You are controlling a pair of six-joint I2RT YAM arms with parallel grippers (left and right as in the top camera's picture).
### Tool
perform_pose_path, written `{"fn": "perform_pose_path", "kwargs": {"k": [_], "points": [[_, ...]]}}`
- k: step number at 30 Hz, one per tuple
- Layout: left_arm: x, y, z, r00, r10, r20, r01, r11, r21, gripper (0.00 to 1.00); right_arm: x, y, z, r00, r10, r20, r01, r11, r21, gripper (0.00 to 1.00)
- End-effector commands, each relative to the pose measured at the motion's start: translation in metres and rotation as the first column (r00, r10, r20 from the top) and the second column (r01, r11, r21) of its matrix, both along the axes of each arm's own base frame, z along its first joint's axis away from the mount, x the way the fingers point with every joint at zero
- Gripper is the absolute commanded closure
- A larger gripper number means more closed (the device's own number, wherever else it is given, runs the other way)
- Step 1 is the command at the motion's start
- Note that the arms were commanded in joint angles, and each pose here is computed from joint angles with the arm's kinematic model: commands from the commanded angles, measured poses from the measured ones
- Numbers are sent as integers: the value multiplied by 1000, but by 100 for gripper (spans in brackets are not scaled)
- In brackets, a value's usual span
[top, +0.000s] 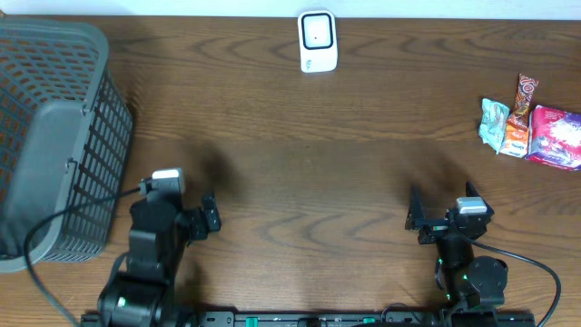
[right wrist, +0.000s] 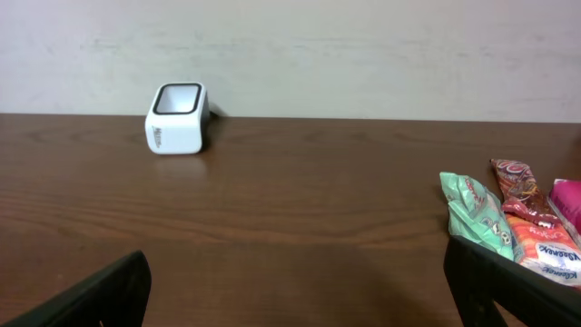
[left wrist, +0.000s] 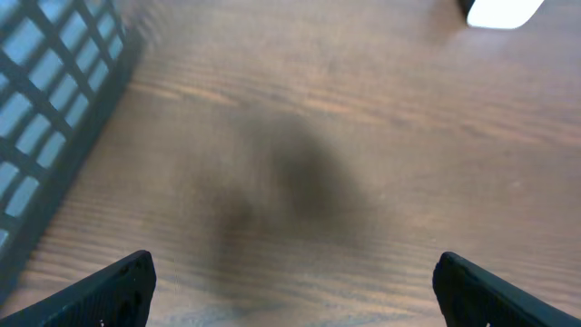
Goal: Scan the item barcode
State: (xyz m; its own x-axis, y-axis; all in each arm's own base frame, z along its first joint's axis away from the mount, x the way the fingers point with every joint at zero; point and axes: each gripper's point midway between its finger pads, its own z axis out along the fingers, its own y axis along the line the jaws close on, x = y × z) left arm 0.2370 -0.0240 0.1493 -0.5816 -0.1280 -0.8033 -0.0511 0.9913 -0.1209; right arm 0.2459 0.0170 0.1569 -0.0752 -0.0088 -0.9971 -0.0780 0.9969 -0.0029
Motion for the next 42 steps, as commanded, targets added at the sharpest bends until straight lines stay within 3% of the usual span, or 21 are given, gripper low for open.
{"fn": "perform_pose_path", "kwargs": {"k": [1,18,42], "points": [[-6,0,13,996,-21,85,21,1000,-2,2,0,1,0,1000,4,2,-4,1000,-7,1],[-16,7,16,958,-6,286,12,1000,-18,2,0,1,0,1000,4,2,-4,1000,-7,1],[5,10,40,812,23,583,17,998,-63,2,0,1,0,1000,4,2,-4,1000,-7,1]]}}
